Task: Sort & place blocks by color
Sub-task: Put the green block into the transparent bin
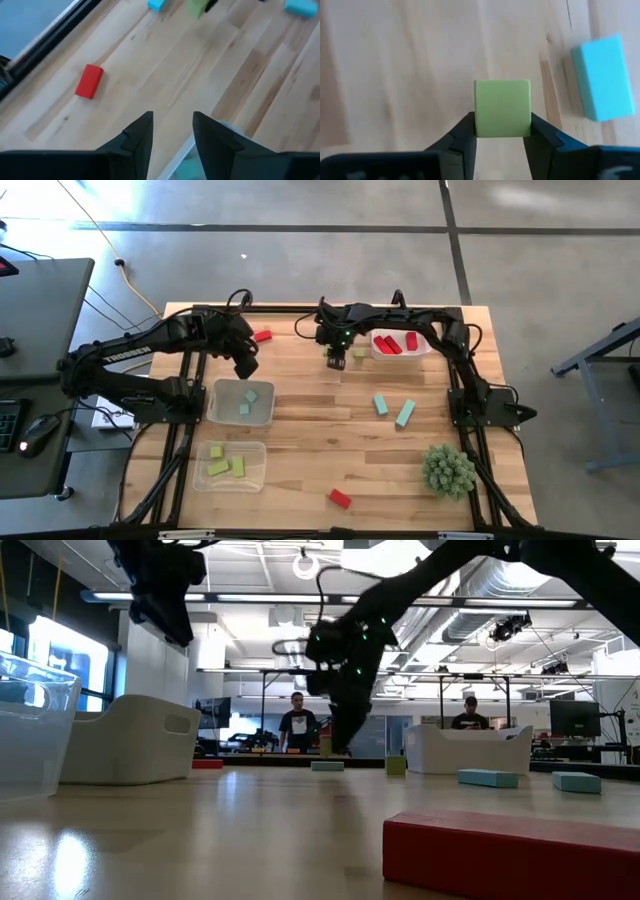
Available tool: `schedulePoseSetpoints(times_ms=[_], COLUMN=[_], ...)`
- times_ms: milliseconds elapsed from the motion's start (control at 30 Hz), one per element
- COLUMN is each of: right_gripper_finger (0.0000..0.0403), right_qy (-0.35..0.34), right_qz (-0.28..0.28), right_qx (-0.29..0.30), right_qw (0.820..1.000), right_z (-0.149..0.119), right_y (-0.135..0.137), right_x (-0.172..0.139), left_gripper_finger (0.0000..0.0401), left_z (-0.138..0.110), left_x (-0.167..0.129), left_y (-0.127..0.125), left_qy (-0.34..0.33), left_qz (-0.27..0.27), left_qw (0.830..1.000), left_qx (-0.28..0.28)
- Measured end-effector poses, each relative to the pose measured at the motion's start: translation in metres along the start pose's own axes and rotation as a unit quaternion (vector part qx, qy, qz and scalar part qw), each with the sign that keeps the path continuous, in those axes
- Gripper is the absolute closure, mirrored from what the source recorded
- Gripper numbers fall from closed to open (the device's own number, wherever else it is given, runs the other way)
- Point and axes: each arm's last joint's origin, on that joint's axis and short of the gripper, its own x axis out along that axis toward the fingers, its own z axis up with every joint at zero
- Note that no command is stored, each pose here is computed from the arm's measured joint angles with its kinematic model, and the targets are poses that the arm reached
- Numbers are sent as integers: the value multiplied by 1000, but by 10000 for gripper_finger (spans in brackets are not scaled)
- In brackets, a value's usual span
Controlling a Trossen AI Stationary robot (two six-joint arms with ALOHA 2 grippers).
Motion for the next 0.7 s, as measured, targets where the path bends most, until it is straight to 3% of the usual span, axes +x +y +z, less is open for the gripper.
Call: schedulePoseSetpoints(times_ms=[333, 700], right_gripper_finger=[297, 298], right_qy=[-77, -103], right_qz=[-39, -121], right_qx=[-85, -162], right_qw=[993, 974], right_z=[54, 79], right_y=[42, 92], right_x=[-52, -101], left_gripper_finger=[274, 274], left_z=[13, 25], left_x=[0, -3], left_y=[1, -4], left_qy=[-44, -84], left_qz=[-72, -140], left_qw=[991, 976], left_qx=[-108, -143])
